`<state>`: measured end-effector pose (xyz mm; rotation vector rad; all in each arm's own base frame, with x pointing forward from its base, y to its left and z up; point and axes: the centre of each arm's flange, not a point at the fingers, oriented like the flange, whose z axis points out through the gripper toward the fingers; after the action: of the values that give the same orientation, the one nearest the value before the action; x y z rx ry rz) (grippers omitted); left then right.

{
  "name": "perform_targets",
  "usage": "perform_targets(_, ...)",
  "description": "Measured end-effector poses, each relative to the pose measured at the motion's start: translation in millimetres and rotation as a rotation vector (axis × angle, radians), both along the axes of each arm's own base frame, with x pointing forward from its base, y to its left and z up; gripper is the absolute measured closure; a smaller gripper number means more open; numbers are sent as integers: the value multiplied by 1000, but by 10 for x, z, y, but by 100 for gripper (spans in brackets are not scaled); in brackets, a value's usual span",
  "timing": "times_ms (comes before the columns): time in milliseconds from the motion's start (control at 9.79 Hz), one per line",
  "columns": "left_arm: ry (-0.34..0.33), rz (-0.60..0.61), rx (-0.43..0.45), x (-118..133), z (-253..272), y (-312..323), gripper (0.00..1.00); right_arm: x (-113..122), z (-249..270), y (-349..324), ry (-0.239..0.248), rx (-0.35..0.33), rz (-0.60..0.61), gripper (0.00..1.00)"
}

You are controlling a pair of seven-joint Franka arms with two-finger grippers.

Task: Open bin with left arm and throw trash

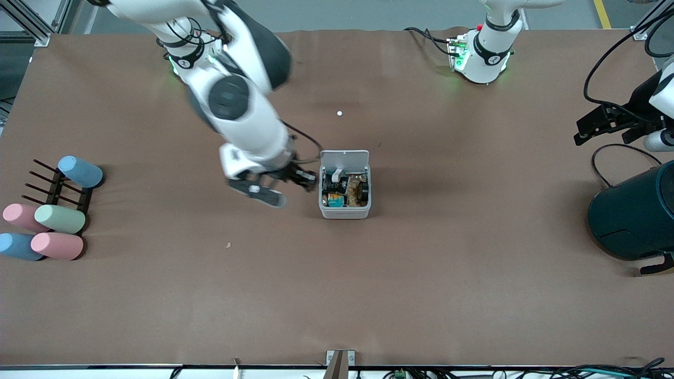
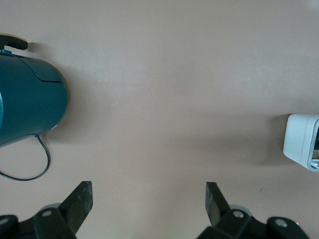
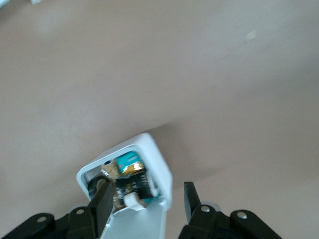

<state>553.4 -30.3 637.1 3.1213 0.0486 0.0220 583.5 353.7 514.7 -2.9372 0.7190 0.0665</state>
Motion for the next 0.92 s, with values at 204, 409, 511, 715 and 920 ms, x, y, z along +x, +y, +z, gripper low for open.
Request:
perform_targets(204, 0, 2, 0, 3, -1, 11, 0, -20, 534, -883, 61, -35, 70, 32)
perform_targets(409, 0, 3, 0, 6, -1, 16, 0, -97, 924, -1848, 117, -36, 207, 30)
perform_targets(511, 0, 3, 0, 8, -4, 16, 0, -159, 1072, -2271, 133, -28, 275, 22)
perform_targets(715, 1, 4, 0, 10, -8, 20, 0, -275, 1284, -2737, 125, -20, 348, 9)
perform_targets(920, 1, 4, 0, 10, -8, 20, 0, -351, 1362, -2729, 114, -26, 362, 0)
